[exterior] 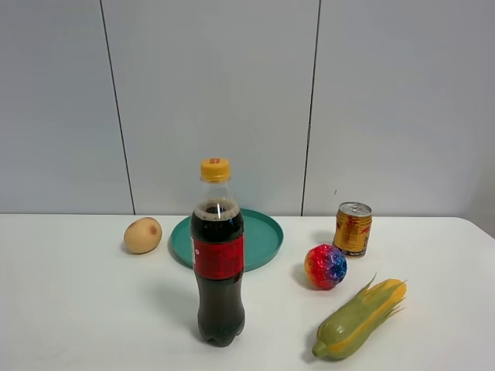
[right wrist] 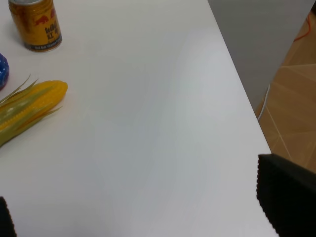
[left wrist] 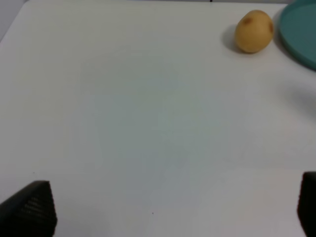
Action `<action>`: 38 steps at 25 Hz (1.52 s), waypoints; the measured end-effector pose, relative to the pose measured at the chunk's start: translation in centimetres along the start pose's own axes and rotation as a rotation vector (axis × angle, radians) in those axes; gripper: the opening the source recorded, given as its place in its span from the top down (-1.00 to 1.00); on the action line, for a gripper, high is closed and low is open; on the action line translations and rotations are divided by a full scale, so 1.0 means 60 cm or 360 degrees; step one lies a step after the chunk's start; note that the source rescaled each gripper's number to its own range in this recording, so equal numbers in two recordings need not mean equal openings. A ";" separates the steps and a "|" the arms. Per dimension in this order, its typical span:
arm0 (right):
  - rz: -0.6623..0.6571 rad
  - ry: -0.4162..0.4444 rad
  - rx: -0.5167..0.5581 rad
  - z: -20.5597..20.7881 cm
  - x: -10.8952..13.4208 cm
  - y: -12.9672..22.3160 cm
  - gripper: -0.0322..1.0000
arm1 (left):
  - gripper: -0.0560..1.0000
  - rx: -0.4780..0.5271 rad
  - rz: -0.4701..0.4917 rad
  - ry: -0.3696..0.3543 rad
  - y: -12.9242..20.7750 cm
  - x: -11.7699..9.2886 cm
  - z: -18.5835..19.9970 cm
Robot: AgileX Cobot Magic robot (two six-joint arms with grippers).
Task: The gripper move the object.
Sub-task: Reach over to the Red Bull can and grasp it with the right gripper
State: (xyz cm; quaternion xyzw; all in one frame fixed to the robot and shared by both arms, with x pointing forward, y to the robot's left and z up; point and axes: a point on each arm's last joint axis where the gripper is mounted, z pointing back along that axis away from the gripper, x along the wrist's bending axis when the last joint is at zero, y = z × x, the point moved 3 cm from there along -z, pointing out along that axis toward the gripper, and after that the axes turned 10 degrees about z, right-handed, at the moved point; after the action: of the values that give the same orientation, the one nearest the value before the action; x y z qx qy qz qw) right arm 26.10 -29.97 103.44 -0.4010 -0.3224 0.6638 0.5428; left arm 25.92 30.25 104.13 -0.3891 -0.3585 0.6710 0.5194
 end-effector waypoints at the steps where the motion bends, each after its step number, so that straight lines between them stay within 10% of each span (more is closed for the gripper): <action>1: 0.0000 0.0000 0.0000 0.000 0.000 0.000 -1.00 | -1.00 0.0000 0.0000 0.0000 0.000 0.000 0.000; 38: -0.0006 -0.0015 -0.0003 0.000 0.002 0.000 -1.00 | -1.00 0.0000 0.0000 0.0000 0.000 0.000 0.000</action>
State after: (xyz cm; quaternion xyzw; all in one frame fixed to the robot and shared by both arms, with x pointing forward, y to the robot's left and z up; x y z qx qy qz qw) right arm 26.10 -29.85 103.44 -0.3977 -0.3264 0.6644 0.5420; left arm 25.92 30.25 104.13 -0.3891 -0.3585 0.6710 0.5194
